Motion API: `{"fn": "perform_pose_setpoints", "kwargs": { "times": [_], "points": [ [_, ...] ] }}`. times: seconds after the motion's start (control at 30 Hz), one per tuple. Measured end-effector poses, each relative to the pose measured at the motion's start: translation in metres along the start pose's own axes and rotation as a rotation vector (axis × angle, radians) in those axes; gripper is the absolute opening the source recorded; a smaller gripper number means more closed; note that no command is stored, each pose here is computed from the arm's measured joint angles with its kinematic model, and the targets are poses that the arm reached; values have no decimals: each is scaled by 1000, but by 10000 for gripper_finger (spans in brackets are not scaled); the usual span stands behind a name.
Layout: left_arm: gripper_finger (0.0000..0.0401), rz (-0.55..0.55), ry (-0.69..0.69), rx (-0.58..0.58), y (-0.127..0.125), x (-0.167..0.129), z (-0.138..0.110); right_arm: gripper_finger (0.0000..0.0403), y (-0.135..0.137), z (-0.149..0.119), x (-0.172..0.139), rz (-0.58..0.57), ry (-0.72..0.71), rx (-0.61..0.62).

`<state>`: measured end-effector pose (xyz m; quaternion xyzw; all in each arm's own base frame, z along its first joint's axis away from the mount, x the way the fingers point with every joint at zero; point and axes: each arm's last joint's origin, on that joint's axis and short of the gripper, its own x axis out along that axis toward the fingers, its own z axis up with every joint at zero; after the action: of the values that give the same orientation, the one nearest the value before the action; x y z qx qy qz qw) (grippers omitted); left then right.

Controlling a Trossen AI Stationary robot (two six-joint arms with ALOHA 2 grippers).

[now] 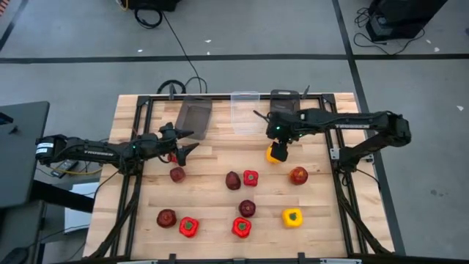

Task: Sort produce into baskets
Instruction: Put the top yellow bell pepper into the right black bin

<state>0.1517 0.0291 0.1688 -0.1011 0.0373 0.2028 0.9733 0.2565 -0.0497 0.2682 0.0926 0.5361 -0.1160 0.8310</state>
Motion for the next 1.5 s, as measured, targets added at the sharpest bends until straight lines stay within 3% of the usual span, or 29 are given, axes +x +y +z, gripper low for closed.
{"fn": "perform_pose_setpoints", "kwargs": {
  "times": [0.13, 0.2, 0.27, 0.4, 0.53, 0.6, 0.9, 1.1, 1.23, 1.5],
  "points": [
    [303, -4, -19, 8, 0, 0, 2, 235, 8, -7, -11, 11, -4, -205],
    [303, -5, -23, 16, 0, 0, 2, 245, 12, -6, -11, -9, -17, -159],
    [303, -5, -25, 15, -1, 0, 2, 262, 13, 0, -8, -64, -66, 9],
    [303, -7, -36, 18, -1, 0, 4, 304, 6, 0, -3, -154, -82, 458],
    [303, -12, -67, 32, -1, 0, 7, 339, -4, -8, 5, -54, 103, 699],
    [303, -13, -70, 41, -1, 0, 7, 348, -6, -11, 9, -60, 161, 763],
    [303, -33, -56, 129, -2, 0, 6, 377, -4, -14, 36, -104, 345, 907],
    [303, -31, -79, 199, -2, 0, 8, 390, -2, -5, 67, -85, 368, 920],
    [303, -31, -74, 192, -2, 0, 7, 392, -5, -7, 81, -148, 401, 973],
    [303, -27, -42, 196, -2, 1, 4, 392, -8, -2, 101, -157, 381, 1030]
  ]
}}
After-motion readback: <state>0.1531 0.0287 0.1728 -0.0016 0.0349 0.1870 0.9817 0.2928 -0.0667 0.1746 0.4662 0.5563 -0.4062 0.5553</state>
